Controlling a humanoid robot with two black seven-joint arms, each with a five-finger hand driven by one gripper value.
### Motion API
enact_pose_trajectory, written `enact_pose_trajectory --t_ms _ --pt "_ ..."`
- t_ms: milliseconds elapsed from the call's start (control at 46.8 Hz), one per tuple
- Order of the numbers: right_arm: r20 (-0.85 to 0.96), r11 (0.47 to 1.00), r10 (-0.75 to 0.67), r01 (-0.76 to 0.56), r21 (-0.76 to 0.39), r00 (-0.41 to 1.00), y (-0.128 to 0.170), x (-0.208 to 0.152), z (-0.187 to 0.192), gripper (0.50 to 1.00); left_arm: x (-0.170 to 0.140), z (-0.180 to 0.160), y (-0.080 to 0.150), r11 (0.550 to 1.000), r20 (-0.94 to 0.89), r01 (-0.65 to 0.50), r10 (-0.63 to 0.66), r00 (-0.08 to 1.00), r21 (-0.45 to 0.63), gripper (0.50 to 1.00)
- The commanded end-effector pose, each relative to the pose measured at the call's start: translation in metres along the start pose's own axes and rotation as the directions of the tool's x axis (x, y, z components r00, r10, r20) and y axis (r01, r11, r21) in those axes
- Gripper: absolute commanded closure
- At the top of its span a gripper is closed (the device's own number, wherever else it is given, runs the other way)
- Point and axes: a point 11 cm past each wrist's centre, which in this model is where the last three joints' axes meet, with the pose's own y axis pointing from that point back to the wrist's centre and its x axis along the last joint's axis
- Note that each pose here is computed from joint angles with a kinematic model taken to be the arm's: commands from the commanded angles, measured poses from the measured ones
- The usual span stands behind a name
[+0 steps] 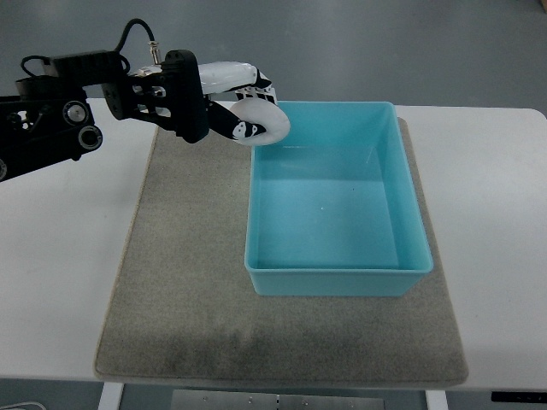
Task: Place white toy into blue box with left hand
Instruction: 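Lift the toy with the left hand and carry it over the blue box, then open the left hand fingers to drop the toy into the box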
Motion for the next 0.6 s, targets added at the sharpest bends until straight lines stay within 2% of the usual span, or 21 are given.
enact_pose_trajectory --t_ms 0,235,427,449,513,577 --pt "0.000 1.000 0.000 0.000 0.000 1.000 0.000 0.000 0.000 0.564 -0.008 0.012 -0.010 0.999 -0.004 0.014 -0.014 1.000 -0.034 1.000" --pt "0.000 1.000 0.000 0.000 0.000 1.000 0.000 0.000 0.000 0.564 -0.056 0.026 -0.036 0.992 -0.038 0.102 -0.105 0.994 -0.079 1.000" --pt "0.000 1.000 0.000 0.000 0.000 1.000 0.000 0.000 0.000 0.564 -0.084 0.015 -0.038 0.987 -0.061 0.152 -0.155 0.986 -0.054 1.000" --pt "0.000 1.000 0.000 0.000 0.000 1.000 0.000 0.000 0.000 0.564 -0.085 0.014 -0.038 0.987 -0.062 0.154 -0.158 0.986 -0.054 0.952" --pt "0.000 1.000 0.000 0.000 0.000 1.000 0.000 0.000 0.000 0.564 -0.086 0.014 -0.038 0.986 -0.061 0.159 -0.162 0.985 -0.053 0.710" --pt "0.000 1.000 0.000 0.000 0.000 1.000 0.000 0.000 0.000 0.564 -0.086 0.014 -0.038 0.986 -0.060 0.158 -0.161 0.985 -0.052 0.575"
